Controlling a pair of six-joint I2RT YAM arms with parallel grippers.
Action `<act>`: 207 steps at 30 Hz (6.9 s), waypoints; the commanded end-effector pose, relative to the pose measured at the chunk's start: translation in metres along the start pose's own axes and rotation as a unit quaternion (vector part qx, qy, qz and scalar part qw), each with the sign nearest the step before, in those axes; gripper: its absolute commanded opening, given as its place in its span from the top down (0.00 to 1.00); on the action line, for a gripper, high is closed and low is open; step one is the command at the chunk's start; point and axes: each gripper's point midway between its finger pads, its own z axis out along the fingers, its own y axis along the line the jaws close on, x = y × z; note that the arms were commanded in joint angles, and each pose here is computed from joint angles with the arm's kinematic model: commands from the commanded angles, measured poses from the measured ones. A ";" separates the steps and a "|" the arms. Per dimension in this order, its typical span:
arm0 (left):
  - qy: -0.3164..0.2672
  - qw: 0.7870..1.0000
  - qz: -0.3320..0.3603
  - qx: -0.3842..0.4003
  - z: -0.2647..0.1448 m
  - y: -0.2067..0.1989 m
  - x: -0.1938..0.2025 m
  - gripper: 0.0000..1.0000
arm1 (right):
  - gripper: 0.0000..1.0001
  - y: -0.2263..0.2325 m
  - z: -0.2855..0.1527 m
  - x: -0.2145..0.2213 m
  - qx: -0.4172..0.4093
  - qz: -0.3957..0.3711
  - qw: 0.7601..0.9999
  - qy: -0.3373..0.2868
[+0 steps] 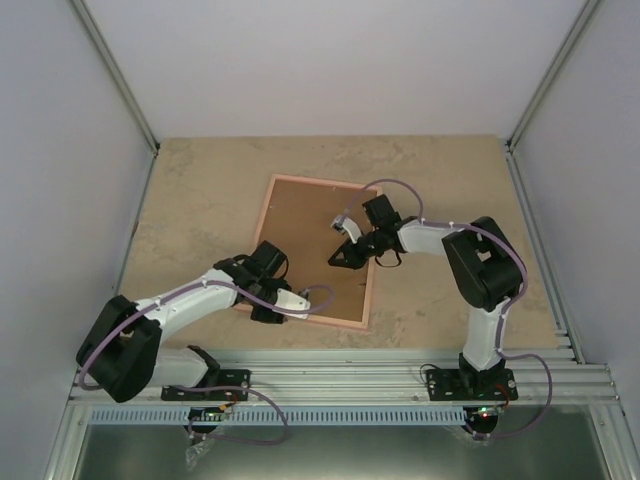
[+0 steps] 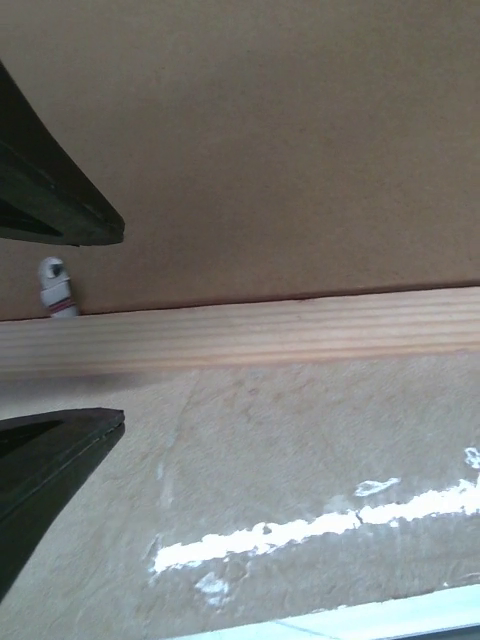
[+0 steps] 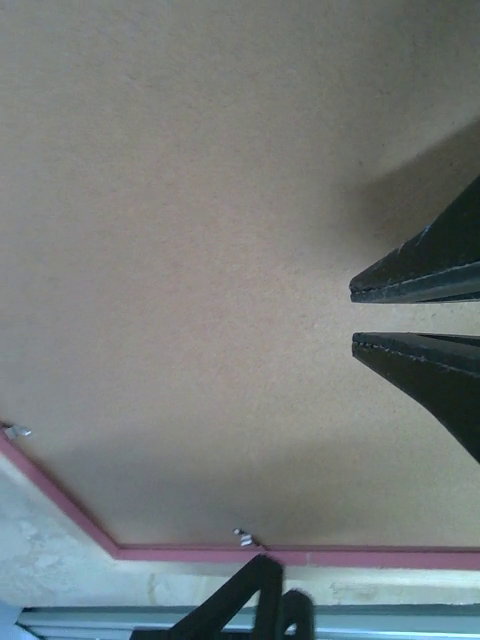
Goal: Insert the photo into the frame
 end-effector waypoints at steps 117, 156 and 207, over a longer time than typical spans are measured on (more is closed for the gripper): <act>-0.190 0.552 -0.594 -0.554 -0.355 0.220 0.134 0.01 | 1.00 0.091 -0.145 -0.132 0.402 -0.559 0.722 -0.066; -0.173 0.721 -0.628 -0.234 -0.165 0.257 0.131 0.00 | 0.03 0.120 -0.087 0.059 -0.020 -0.475 0.875 0.091; -0.109 0.828 -0.533 0.135 0.003 0.110 0.060 0.06 | 0.10 -0.028 -0.080 0.064 0.011 -0.007 0.993 0.115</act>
